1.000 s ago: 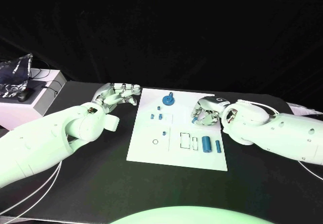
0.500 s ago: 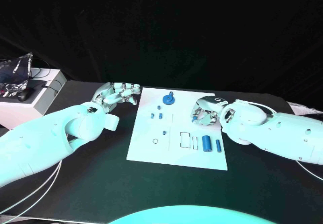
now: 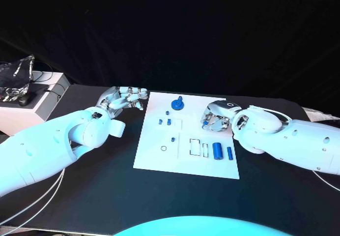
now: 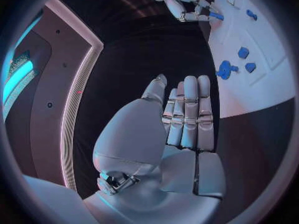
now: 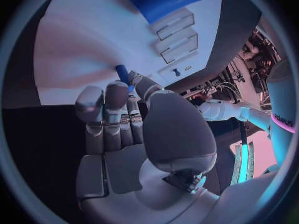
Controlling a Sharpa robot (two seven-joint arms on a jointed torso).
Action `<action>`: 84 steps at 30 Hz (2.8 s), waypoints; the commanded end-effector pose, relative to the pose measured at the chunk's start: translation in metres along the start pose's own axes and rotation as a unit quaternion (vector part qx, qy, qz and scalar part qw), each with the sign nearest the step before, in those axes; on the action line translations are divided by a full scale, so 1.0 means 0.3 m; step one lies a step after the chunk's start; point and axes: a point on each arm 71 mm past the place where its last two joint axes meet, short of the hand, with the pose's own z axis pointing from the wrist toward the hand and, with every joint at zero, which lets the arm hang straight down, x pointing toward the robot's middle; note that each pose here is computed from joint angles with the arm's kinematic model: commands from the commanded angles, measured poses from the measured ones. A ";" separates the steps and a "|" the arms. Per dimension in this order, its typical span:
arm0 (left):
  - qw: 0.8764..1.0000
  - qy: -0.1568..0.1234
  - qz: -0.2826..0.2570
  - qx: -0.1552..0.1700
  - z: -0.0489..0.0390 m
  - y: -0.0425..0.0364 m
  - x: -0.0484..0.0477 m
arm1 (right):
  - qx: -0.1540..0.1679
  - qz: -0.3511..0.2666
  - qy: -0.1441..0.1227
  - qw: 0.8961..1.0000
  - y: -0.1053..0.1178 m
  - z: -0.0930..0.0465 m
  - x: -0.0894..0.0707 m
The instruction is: Assemble the parts on the task board
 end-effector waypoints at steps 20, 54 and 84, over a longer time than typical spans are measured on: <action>1.000 0.007 -0.003 0.000 0.001 0.007 0.009 | -0.064 0.086 -0.053 0.993 0.216 -0.039 -0.115; 1.000 0.014 -0.007 0.000 0.011 0.010 0.029 | -0.158 0.033 -0.015 0.987 0.491 0.028 0.128; 1.000 0.014 -0.006 -0.001 0.011 0.011 0.025 | -0.154 0.015 0.009 0.988 0.472 0.022 0.157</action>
